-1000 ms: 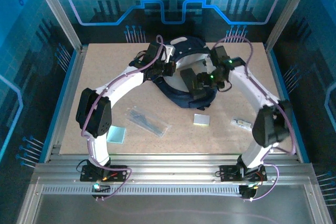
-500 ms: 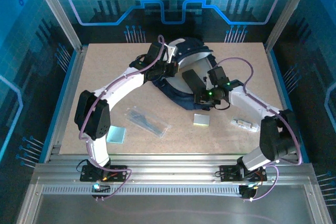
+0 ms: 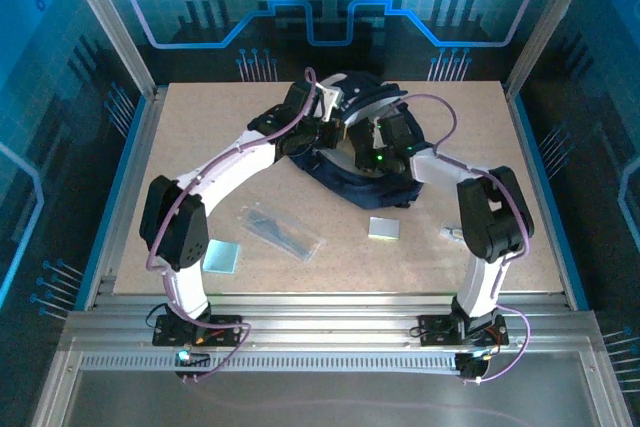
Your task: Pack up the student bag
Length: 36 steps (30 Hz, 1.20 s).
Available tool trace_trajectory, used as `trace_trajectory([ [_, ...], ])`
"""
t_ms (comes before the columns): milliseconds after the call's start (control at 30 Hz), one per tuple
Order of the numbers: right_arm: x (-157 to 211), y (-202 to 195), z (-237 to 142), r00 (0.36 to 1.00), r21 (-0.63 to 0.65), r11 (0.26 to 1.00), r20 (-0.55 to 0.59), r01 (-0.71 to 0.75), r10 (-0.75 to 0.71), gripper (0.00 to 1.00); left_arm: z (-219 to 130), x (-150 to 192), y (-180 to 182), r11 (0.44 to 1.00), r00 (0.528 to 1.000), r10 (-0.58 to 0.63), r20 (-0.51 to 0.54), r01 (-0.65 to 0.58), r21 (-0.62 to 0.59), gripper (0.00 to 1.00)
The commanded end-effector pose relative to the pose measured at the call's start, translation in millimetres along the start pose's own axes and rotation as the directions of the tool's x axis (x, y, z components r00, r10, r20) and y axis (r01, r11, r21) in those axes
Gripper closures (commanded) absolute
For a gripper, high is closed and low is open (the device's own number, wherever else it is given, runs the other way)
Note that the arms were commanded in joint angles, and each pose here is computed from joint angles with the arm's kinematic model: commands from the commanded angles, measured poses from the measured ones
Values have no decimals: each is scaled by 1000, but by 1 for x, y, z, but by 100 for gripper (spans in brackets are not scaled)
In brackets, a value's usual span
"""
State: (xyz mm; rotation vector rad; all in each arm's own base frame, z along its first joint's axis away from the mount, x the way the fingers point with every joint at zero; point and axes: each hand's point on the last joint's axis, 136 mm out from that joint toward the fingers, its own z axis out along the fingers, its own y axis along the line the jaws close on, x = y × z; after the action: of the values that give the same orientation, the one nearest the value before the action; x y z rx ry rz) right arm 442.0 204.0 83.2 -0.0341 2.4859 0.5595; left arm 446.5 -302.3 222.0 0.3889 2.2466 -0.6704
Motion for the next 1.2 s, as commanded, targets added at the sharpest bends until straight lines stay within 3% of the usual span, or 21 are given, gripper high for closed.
trace_trajectory([
  [0, -40, 15, 7, 985, -19, 998, 160, 62, -58, 70, -36, -28, -42, 991, 996, -4, 84, -8, 135, 100],
  [200, -58, 29, 22, 977, -70, 994, 199, 87, -71, 68, -40, -31, -44, 990, 995, -3, 96, -10, 139, 100],
  [400, -54, 30, -33, 971, -18, 991, 200, 134, -128, 59, -17, -21, -21, 999, 997, 20, 74, -23, 41, 100],
  [500, -35, 34, -67, 974, -25, 984, 143, 179, -173, 42, -4, -17, -10, 1000, 998, 8, 69, -9, 12, 100],
  [600, -12, 31, -91, 972, 19, 975, 78, 220, -221, 18, 6, -14, 1, 1000, 997, -28, 72, 29, -6, 100],
  [700, 16, 35, -108, 966, 27, 965, 11, 259, -260, 6, 10, -14, 9, 994, 991, -113, 68, 112, 20, 85],
  [767, 34, 46, -117, 957, 2, 957, -17, 289, -289, 2, 9, -16, 17, 981, 980, -190, 67, 187, 50, 55],
  [867, 56, 67, -125, 937, -37, 938, -50, 343, -345, 2, -1, -16, 30, 960, 959, -275, 72, 270, 67, 25],
  [1033, 95, 106, -114, 891, -103, 895, -96, 434, -443, 1, -28, -2, 59, 933, 929, -359, 94, 355, 50, 8],
  [1167, 124, 132, -87, 859, -140, 866, -122, 481, -497, 1, -51, 21, 98, 906, 901, -418, 117, 424, -24, 1],
])
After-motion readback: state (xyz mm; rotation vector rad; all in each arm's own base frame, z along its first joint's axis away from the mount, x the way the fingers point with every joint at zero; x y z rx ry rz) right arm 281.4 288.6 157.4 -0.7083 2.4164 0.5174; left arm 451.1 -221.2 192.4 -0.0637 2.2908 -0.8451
